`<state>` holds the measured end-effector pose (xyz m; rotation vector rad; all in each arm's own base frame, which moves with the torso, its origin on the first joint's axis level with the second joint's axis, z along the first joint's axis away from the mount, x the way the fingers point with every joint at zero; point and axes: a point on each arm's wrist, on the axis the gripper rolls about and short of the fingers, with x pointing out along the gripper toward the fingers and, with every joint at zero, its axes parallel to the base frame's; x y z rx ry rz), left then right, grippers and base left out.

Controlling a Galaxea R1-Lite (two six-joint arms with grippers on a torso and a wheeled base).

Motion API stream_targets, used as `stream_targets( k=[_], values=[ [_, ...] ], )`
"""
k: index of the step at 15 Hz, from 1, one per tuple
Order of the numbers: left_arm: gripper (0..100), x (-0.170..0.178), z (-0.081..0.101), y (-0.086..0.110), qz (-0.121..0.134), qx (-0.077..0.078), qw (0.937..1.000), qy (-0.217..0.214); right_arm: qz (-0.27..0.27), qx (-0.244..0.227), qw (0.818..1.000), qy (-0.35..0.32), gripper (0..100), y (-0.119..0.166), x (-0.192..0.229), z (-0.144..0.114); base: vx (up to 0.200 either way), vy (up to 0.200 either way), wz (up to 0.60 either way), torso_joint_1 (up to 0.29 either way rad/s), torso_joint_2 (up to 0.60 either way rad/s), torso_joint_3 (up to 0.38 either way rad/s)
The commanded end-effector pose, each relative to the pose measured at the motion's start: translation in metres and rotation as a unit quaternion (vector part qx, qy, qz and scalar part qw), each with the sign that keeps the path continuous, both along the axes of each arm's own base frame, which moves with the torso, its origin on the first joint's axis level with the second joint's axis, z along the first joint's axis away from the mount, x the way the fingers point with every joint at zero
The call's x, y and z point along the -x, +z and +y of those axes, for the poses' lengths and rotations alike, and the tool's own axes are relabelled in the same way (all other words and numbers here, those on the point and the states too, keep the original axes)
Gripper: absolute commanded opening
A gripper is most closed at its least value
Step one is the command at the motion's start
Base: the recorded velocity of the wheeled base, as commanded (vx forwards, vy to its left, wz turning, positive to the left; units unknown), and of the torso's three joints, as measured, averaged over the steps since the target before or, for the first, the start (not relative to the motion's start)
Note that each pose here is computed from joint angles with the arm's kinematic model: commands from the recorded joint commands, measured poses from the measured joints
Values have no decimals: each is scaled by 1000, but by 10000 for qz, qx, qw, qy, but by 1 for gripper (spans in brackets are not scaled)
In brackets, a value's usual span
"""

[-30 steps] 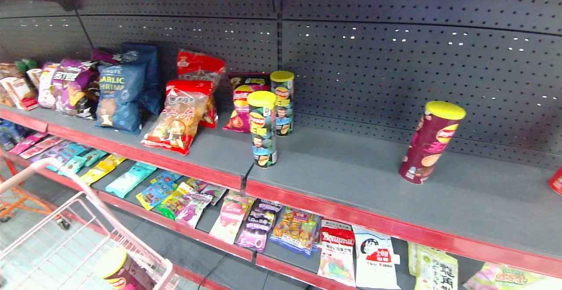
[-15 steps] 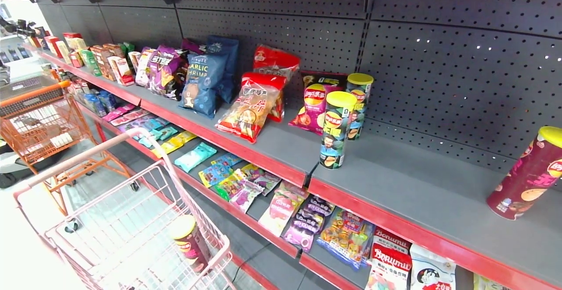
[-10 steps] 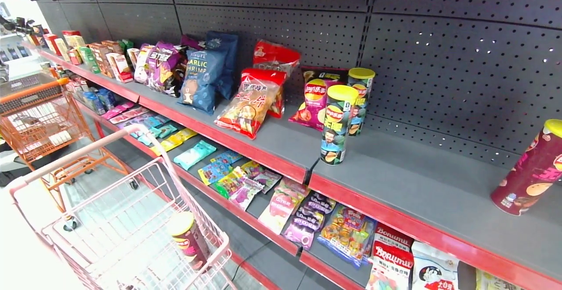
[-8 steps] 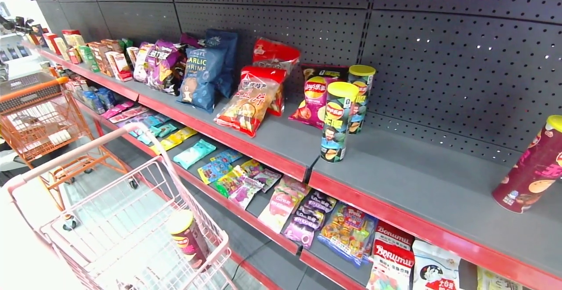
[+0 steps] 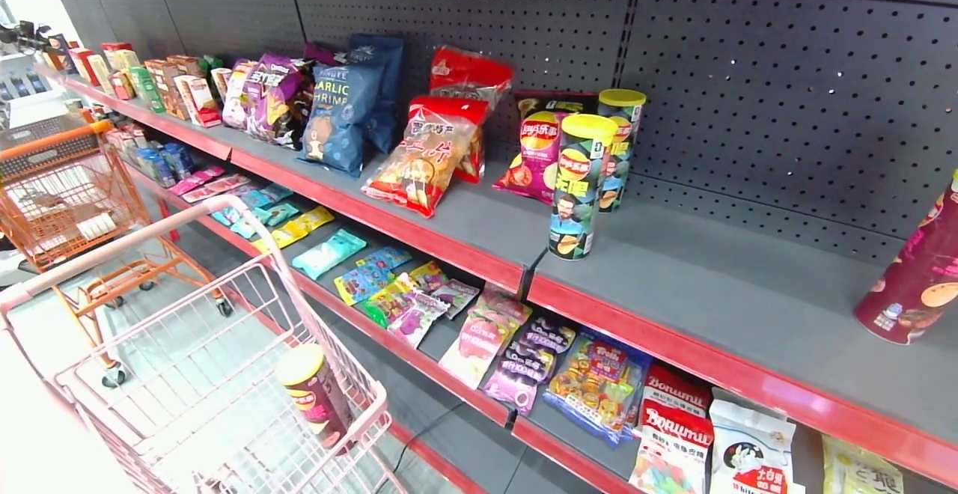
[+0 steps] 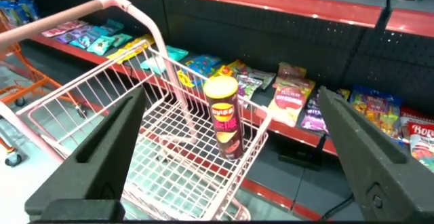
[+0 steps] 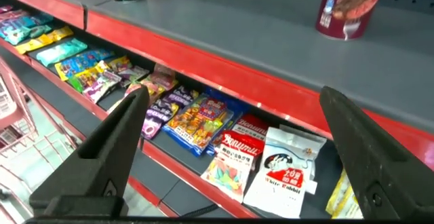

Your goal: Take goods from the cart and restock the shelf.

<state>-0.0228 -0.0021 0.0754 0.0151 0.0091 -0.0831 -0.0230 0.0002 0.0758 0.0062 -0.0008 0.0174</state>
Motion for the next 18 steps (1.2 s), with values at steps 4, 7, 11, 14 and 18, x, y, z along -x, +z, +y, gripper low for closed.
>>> stream_targets(
  k=[4,7,11,14,18],
  values=[
    [100,0,0,0,-3,1,10000,1,4,8,10000,5,100,0,0,0,0,0,0,-144,353,204],
    [100,0,0,0,-3,1,10000,-7,4,8,10000,5,100,0,0,0,0,0,0,-155,375,220],
    [100,0,0,0,-3,1,10000,1,4,8,10000,5,100,0,0,0,0,0,0,-172,426,254],
    [100,0,0,0,-3,1,10000,1,4,16,10000,5,100,0,0,0,0,0,0,-193,512,313],
    [100,0,0,0,-3,1,10000,1,4,16,10000,-3,100,0,0,0,0,0,0,-41,120,76]
  ],
)
